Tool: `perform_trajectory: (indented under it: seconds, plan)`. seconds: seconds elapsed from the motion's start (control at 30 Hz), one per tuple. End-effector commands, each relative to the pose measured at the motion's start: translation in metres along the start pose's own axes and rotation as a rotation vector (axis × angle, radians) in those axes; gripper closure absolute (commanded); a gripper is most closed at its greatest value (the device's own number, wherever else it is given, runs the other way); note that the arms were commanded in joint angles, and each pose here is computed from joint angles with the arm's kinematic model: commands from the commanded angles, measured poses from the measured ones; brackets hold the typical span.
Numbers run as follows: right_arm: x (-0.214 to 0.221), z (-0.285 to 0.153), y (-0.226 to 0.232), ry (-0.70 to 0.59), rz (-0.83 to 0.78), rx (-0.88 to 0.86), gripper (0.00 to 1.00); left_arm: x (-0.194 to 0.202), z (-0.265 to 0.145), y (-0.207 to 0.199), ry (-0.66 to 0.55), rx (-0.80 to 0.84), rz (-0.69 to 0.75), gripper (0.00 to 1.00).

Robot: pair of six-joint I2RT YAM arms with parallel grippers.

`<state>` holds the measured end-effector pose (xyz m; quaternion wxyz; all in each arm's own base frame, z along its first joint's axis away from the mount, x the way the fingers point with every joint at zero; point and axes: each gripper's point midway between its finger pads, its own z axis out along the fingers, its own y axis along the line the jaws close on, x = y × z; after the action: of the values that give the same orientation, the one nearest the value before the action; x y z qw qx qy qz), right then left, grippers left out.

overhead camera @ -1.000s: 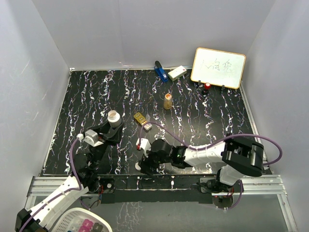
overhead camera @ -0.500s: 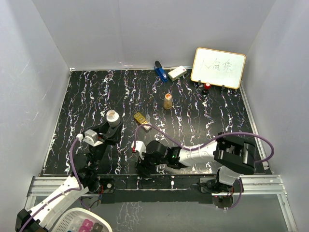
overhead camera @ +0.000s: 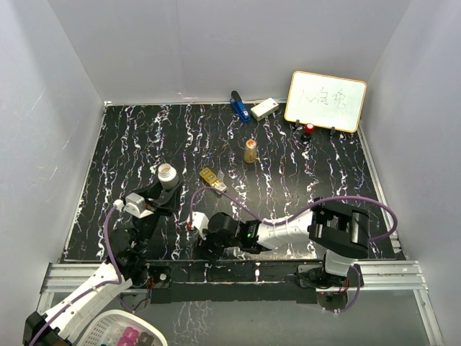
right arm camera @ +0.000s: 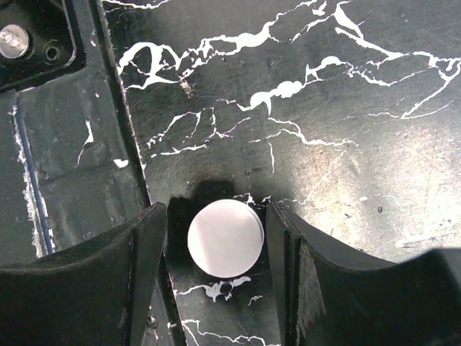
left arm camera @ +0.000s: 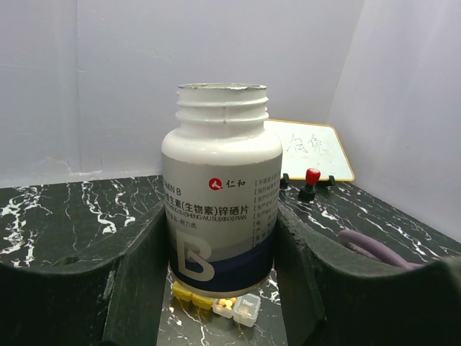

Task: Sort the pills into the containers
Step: Pick up the lid of the pill bottle at the center of the board.

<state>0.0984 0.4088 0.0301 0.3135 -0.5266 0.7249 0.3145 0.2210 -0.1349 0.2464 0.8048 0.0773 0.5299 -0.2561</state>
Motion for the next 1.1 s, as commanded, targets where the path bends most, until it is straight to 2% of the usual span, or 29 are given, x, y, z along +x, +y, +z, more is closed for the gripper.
perform_trajectory:
  seconds: [0.0,0.17,0.5,0.97,1.07]
  plan:
    - [0.018,0.004,-0.007,0.085,-0.013,0.063,0.45,0.013,-0.007,0.004,0.003,-0.010,0.011,0.97]
    - [0.038,0.007,-0.009,0.146,-0.006,0.091,0.45,0.012,-0.008,0.005,-0.003,-0.015,0.011,0.97]
    - [0.057,-0.003,-0.013,0.182,0.025,0.140,0.44,0.014,-0.008,0.005,0.003,-0.014,0.010,0.97]
    - [0.059,-0.013,-0.014,0.165,0.060,0.161,0.45,0.016,-0.004,0.002,0.019,-0.002,0.010,0.96]
    - [0.059,-0.011,-0.012,0.174,0.056,0.149,0.49,0.016,-0.004,0.002,0.019,-0.004,0.011,0.96]
